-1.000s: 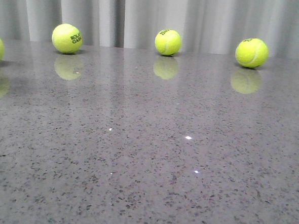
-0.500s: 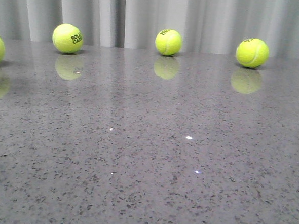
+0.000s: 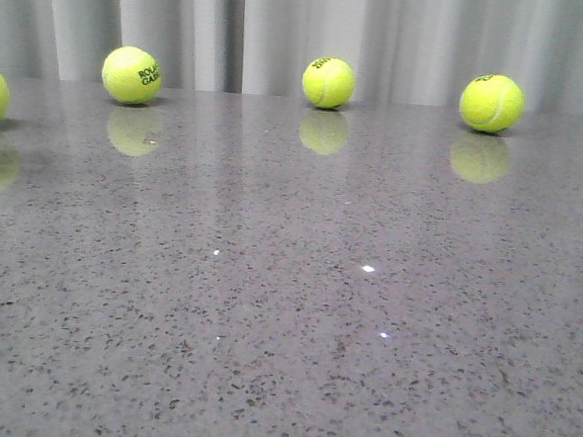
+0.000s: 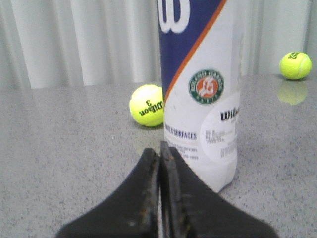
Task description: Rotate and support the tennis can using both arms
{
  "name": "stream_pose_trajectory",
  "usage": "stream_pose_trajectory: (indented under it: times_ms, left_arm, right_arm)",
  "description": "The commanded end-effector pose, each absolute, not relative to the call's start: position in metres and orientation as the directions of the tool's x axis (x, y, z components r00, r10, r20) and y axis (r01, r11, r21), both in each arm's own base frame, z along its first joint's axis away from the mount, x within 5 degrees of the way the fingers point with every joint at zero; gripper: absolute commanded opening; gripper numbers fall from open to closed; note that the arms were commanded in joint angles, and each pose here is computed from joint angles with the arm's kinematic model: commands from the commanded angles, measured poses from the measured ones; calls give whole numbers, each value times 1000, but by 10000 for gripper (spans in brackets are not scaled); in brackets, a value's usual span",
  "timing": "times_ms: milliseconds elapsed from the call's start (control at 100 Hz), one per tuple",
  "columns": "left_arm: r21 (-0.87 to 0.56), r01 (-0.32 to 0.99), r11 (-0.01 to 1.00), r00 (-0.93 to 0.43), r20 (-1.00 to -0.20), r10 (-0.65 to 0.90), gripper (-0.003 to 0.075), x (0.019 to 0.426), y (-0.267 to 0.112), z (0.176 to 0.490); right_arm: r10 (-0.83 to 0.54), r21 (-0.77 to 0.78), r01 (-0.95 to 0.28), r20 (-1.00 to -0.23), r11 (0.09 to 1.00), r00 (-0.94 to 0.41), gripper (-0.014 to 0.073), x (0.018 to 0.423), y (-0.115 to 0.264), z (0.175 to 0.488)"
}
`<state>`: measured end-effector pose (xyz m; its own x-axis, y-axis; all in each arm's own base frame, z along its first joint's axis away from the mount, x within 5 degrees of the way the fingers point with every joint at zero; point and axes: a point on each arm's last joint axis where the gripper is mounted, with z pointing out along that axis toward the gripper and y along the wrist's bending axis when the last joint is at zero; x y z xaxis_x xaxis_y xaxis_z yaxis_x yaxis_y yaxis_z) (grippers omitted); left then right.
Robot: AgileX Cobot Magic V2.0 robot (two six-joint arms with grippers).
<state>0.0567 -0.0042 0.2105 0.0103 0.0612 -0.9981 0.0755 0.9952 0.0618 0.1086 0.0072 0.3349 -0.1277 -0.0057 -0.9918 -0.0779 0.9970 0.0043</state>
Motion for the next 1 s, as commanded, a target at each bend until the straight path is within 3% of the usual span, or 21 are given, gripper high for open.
stream_pose_trajectory:
  times_ms: [0, 130, 990]
  left_arm:
    - [41, 74, 996, 136, -990, 31, -21, 55, -4, 218]
    - [47, 74, 996, 135, -990, 36, -21, 54, -4, 204]
    - [53, 74, 996, 138, -989, 43, -21, 54, -4, 205]
  right_arm:
    - [11, 12, -49, -1000, 999, -27, -68, 108, 4, 350]
    - [11, 12, -49, -1000, 999, -28, -68, 108, 4, 350]
    - [11, 12, -49, -1000, 999, -28, -68, 108, 4, 350]
